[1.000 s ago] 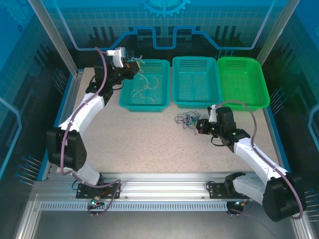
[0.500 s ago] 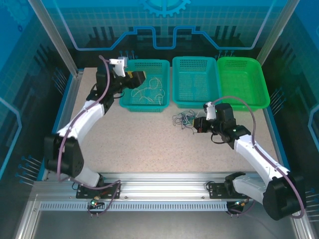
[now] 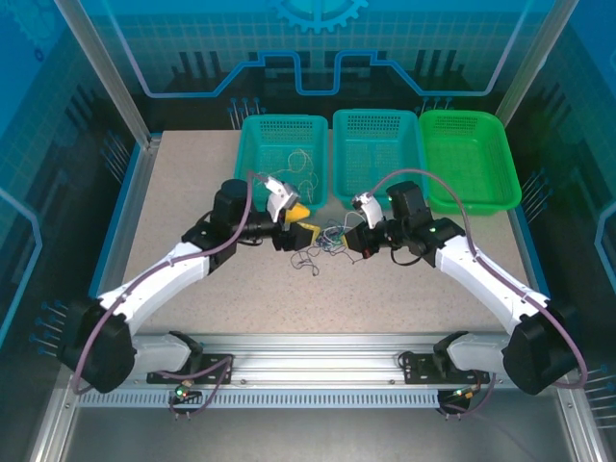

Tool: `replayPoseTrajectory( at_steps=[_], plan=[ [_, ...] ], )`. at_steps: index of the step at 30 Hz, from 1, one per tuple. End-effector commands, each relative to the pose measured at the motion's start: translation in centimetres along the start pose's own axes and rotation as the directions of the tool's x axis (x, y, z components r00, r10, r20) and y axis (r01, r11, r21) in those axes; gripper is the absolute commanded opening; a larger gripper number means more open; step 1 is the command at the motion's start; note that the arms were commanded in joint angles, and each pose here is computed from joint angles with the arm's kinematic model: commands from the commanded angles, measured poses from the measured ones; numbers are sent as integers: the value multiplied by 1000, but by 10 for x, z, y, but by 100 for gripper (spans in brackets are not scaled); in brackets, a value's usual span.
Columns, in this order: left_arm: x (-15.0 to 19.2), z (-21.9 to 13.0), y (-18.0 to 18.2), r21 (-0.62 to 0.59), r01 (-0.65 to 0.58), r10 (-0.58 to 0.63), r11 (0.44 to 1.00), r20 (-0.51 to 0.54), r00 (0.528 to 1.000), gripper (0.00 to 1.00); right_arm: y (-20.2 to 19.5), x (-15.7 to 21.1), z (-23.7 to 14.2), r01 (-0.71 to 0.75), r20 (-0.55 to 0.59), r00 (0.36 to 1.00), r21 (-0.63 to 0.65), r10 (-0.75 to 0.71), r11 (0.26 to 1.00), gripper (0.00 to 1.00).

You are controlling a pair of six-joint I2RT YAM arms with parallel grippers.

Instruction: Untangle the cables

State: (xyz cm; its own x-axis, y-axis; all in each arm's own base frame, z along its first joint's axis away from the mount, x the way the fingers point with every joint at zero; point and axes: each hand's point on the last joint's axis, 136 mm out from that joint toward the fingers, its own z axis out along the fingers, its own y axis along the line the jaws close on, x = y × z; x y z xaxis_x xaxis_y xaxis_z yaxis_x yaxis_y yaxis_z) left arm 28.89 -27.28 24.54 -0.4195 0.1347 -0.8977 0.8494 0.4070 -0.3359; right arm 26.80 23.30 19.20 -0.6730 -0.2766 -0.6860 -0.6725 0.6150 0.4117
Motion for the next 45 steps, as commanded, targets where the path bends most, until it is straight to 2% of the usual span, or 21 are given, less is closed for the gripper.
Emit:
replayPoseTrajectory(
  at_steps=[1, 3, 6, 12, 16, 19, 26, 28, 31, 33, 35, 38, 40, 42, 45],
  plan=[
    [6, 5, -20, 195, 133, -130, 972, -27, 991, 70, -2, -3, -1, 13, -8, 1000, 34, -12, 999, 4],
    [10, 10, -17, 217, 165, -167, 962, -9, 986, 70, -5, -3, -1, 0, -15, 1000, 48, 0, 999, 3],
    [17, 18, -3, 171, 190, -190, 967, -13, 982, 69, 5, -3, 0, -1, -4, 1000, -7, 1, 1000, 4],
    [5, 30, 1, 235, 219, -232, 947, 31, 972, 61, 13, -11, -1, -22, 25, 999, -42, 23, 999, 4],
    [1, 36, 6, 249, 221, -242, 943, 60, 968, 48, 20, -15, -1, -27, 39, 999, -79, 30, 997, 4],
    [6, 39, 9, 248, 233, -252, 940, 48, 966, 32, 20, -17, 1, -41, 46, 998, -83, 44, 996, 4],
    [10, 35, 4, 252, 227, -244, 941, 39, 969, 0, 2, -16, 7, -104, 50, 993, -8, 104, 995, 5],
    [7, 33, 5, 231, 218, -236, 948, 51, 970, 0, -8, -13, 9, -140, 45, 989, 42, 138, 989, 9],
    [-4, 19, 13, 152, 201, -221, 968, 127, 967, 0, -41, 3, 8, -227, 50, 974, 184, 222, 956, 10],
    [-15, 4, 21, 99, 209, -224, 973, 180, 958, 0, -76, 29, 3, -314, 56, 948, 319, 313, 894, 11],
    [-25, -12, 26, 66, 214, -224, 975, 228, 948, 0, -111, 58, -8, -395, 80, 911, 450, 405, 801, 11],
    [-34, -28, 27, 34, 204, -206, 978, 260, 944, 0, -141, 95, -20, -499, 119, 847, 509, 518, 701, 6],
    [-34, -31, 25, 21, 189, -189, 982, 244, 951, 0, -149, 108, -25, -526, 135, 828, 524, 545, 670, 4],
    [-33, -30, 24, 21, 191, -191, 981, 226, 955, 0, -152, 112, -27, -523, 130, 826, 537, 549, 661, 3],
    [-28, -25, 25, 38, 202, -205, 979, 206, 957, 0, -129, 87, -17, -476, 111, 872, 414, 476, 776, 13]
  ],
)
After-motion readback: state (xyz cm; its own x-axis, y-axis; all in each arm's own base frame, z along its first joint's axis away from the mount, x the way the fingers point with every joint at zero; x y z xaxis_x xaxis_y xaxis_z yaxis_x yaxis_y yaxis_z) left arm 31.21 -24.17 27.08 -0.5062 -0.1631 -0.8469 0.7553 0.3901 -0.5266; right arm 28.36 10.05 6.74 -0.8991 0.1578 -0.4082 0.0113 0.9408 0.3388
